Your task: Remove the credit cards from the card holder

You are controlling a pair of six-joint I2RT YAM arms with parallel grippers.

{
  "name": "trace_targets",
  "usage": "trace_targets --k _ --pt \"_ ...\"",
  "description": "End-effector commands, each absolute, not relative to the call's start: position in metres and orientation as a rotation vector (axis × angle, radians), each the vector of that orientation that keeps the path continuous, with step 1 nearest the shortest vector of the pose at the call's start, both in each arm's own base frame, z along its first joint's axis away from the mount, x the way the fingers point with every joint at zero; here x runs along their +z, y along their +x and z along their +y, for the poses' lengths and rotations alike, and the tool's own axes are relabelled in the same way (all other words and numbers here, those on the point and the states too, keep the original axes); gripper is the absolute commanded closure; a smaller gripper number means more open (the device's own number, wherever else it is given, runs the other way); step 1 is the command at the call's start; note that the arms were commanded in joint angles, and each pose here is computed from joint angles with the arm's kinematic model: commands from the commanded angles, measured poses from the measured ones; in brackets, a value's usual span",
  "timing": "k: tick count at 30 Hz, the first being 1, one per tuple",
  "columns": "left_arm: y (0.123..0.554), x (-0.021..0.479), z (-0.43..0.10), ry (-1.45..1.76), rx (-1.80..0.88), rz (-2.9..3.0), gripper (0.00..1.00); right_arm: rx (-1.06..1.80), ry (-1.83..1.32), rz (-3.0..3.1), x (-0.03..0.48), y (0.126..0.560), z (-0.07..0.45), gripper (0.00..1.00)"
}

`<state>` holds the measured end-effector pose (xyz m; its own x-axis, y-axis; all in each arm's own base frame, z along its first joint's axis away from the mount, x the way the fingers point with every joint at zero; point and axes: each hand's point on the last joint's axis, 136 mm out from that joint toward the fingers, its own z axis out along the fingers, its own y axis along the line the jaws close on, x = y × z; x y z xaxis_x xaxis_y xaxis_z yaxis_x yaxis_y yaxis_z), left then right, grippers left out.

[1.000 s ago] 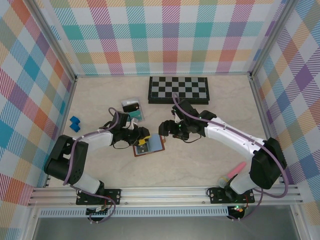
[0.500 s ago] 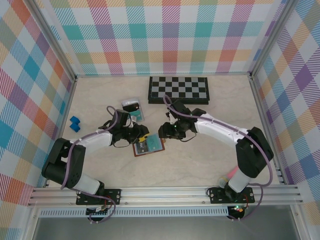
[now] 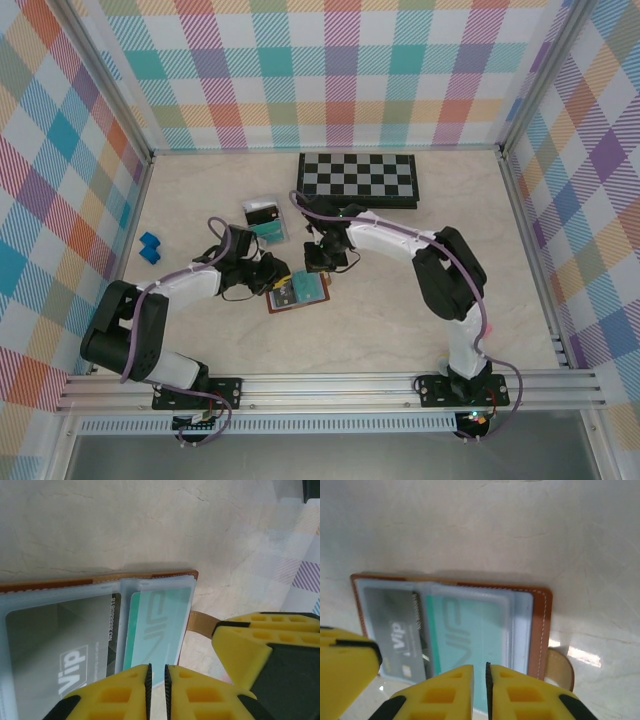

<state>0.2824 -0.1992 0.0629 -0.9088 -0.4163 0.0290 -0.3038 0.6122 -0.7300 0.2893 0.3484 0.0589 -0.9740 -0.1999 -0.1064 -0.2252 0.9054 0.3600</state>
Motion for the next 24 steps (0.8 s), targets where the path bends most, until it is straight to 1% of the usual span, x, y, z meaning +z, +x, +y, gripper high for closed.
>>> trace_targets --k 1,4,9,11,17,24 --pt "0.282 0.053 -0.204 -0.615 -1.225 2.699 0.87 0.534 -0.384 3.037 0.054 0.287 0.347 0.86" --pt "0.284 0.052 -0.209 -0.608 -1.247 2.699 0.88 0.527 -0.421 3.077 0.046 0.284 0.349 0.88" --pt "0.287 0.046 -0.210 -0.619 -1.218 2.716 0.88 0.484 -0.459 3.107 0.036 0.281 0.345 0.88" --pt "0.286 0.042 -0.208 -0.649 -1.192 2.723 0.86 0.487 -0.471 3.126 0.031 0.279 0.345 0.88" --pt "0.282 0.038 -0.212 -0.663 -1.175 2.741 0.83 0.442 -0.527 3.169 0.020 0.272 0.340 0.88" --pt "0.277 0.029 -0.212 -0.650 -1.147 2.780 0.82 0.427 -0.551 3.189 0.013 0.270 0.338 0.89"
